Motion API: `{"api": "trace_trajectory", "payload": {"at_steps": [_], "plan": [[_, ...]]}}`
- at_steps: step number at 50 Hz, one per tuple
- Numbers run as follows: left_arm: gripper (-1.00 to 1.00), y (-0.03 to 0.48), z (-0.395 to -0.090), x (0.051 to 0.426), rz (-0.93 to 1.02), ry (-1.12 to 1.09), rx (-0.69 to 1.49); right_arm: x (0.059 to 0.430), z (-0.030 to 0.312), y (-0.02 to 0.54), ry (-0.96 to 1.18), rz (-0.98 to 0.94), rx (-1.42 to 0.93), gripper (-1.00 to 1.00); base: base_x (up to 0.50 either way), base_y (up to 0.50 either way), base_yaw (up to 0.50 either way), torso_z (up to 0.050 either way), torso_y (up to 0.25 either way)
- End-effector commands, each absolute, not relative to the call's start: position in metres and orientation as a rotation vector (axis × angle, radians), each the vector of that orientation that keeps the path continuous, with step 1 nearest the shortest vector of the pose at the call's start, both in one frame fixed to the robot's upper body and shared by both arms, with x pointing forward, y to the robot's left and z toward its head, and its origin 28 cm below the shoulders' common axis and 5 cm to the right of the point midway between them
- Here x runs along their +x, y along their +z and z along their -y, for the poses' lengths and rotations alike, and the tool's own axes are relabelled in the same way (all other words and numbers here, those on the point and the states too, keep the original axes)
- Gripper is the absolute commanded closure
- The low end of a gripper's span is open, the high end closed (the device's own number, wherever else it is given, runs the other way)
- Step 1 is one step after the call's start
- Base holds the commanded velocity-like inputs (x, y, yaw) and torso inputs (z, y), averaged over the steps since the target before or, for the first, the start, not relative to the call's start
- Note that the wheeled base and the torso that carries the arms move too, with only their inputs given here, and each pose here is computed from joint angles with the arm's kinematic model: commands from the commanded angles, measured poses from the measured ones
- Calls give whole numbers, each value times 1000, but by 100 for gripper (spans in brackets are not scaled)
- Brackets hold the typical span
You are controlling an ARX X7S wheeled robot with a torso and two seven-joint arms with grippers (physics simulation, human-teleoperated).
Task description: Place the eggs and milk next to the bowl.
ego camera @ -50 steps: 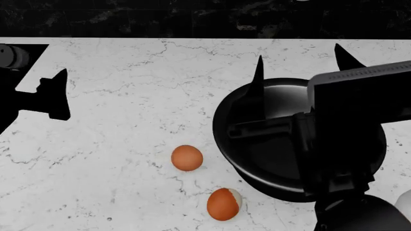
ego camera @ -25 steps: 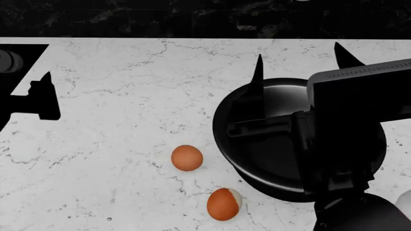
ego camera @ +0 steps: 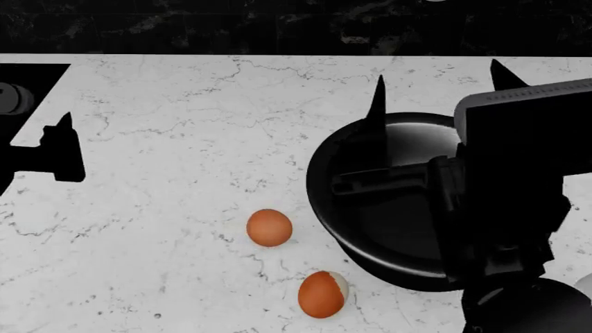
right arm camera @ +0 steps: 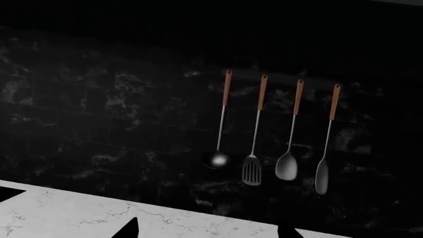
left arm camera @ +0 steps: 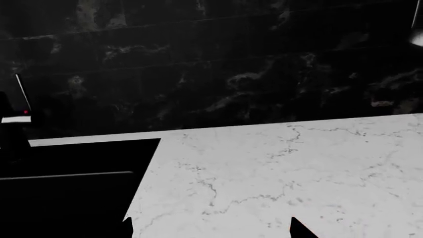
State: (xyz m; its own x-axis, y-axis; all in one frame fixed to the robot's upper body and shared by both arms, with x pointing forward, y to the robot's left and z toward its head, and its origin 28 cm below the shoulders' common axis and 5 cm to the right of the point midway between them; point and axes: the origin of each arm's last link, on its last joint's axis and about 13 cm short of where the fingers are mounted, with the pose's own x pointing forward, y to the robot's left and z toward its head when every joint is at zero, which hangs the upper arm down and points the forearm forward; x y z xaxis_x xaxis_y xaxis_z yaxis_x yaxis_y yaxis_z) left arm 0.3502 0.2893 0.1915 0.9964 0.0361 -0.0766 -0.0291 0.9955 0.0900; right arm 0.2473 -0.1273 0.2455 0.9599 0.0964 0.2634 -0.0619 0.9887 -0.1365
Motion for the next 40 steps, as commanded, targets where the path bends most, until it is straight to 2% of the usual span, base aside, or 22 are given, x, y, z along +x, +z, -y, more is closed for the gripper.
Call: {"api": "trace_trajectory", "payload": {"at_steps": [1, 40], "plan": [[-100, 193, -281, 355, -57, -2, 62, 225, 135, 264, 87, 244, -122, -100, 0, 0, 0, 0, 0], [-100, 178, -276, 360, -72, -34, 65, 158, 168, 300, 63, -30, -167, -100, 0, 0, 0, 0, 0]]}}
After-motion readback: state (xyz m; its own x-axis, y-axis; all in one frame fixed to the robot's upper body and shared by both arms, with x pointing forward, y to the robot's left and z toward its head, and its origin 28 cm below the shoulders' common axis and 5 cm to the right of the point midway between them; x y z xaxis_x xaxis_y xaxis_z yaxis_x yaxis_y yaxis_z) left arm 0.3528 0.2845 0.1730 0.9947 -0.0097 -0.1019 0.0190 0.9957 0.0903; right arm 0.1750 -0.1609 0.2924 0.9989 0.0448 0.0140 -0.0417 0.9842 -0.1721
